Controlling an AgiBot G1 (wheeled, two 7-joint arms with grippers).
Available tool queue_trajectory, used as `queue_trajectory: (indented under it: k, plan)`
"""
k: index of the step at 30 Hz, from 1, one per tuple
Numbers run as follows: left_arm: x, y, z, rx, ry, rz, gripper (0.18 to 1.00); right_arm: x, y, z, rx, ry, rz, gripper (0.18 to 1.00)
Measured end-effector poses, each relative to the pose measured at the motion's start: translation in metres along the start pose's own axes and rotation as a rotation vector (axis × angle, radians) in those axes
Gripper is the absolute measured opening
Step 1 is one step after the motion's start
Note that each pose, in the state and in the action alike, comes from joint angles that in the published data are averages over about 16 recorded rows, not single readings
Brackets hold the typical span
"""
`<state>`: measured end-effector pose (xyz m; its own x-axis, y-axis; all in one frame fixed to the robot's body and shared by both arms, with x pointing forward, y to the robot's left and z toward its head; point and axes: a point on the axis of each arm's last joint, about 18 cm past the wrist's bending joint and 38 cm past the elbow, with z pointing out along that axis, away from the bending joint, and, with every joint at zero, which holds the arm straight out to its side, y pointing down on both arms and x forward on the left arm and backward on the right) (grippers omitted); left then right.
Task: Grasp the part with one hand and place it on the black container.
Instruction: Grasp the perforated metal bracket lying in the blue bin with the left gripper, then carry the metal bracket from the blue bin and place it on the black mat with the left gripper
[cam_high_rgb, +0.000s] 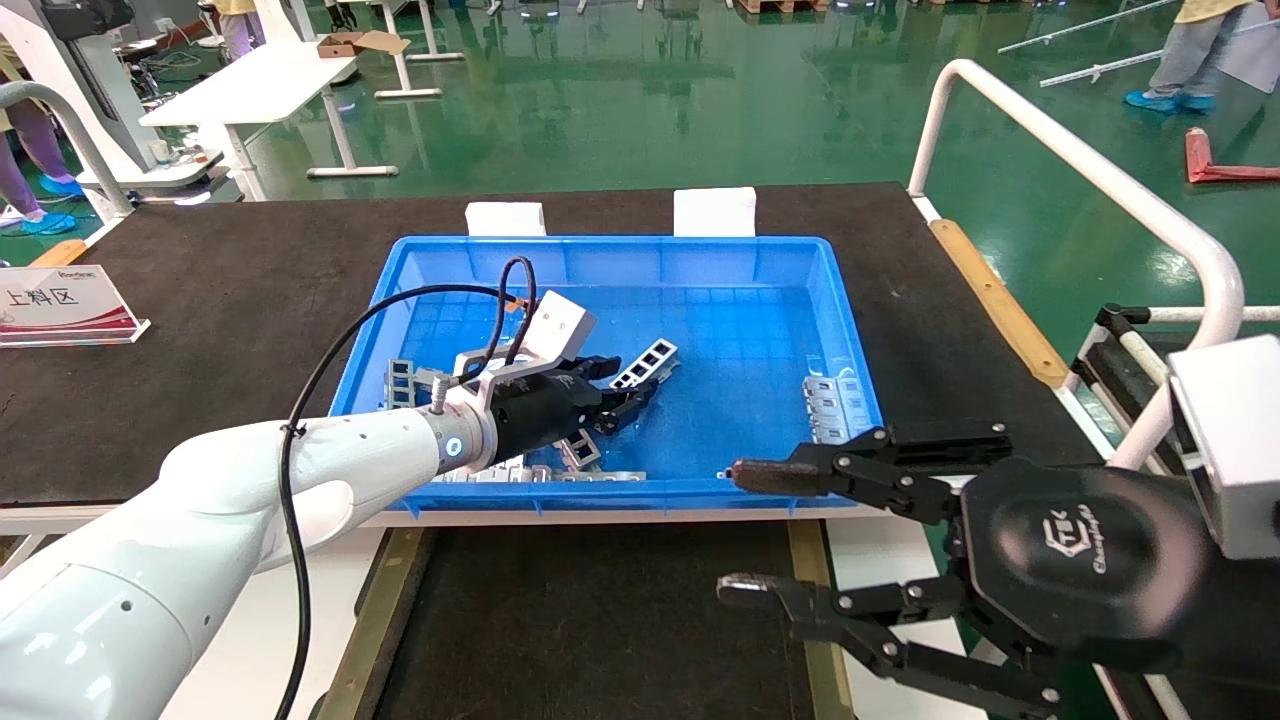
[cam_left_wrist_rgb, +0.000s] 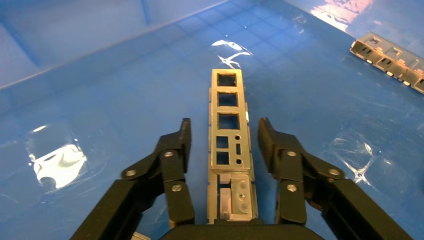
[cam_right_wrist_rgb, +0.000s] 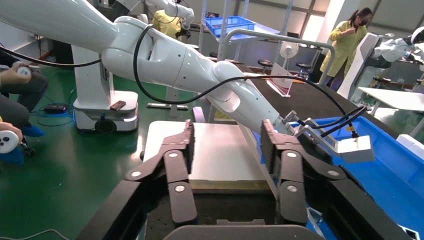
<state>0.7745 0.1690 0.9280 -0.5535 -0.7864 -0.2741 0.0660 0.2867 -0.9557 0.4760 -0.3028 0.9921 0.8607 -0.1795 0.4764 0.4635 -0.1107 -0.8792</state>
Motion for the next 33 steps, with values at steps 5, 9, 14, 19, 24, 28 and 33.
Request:
queue_trajectory:
  k: [5, 9, 14, 19, 24, 28, 33]
  plan:
    - [0.002, 0.000, 0.001, -0.001, 0.001, -0.002, 0.505, 0.000, 0.000, 0.000, 0.000, 0.000, 0.000, 0.495]
    - [0.003, -0.004, 0.001, 0.008, 0.006, 0.001, 0.416, 0.000, 0.000, 0.000, 0.000, 0.000, 0.000, 0.414]
    - [0.005, -0.015, 0.000, 0.034, 0.025, 0.008, 0.357, 0.000, 0.000, 0.000, 0.000, 0.000, 0.000, 0.324]
    - [0.007, -0.032, -0.005, 0.076, 0.066, 0.029, 0.330, 0.000, 0.000, 0.000, 0.000, 0.000, 0.000, 0.257]
    - [0.007, -0.050, -0.016, 0.129, 0.131, 0.049, 0.322, 0.000, 0.000, 0.000, 0.000, 0.000, 0.000, 0.214]
    - [0.007, -0.061, -0.030, 0.170, 0.195, 0.070, 0.322, 0.000, 0.000, 0.000, 0.000, 0.000, 0.000, 0.201]
    - [0.008, -0.067, -0.052, 0.214, 0.289, 0.092, 0.321, 0.000, 0.000, 0.000, 0.000, 0.000, 0.000, 0.193]
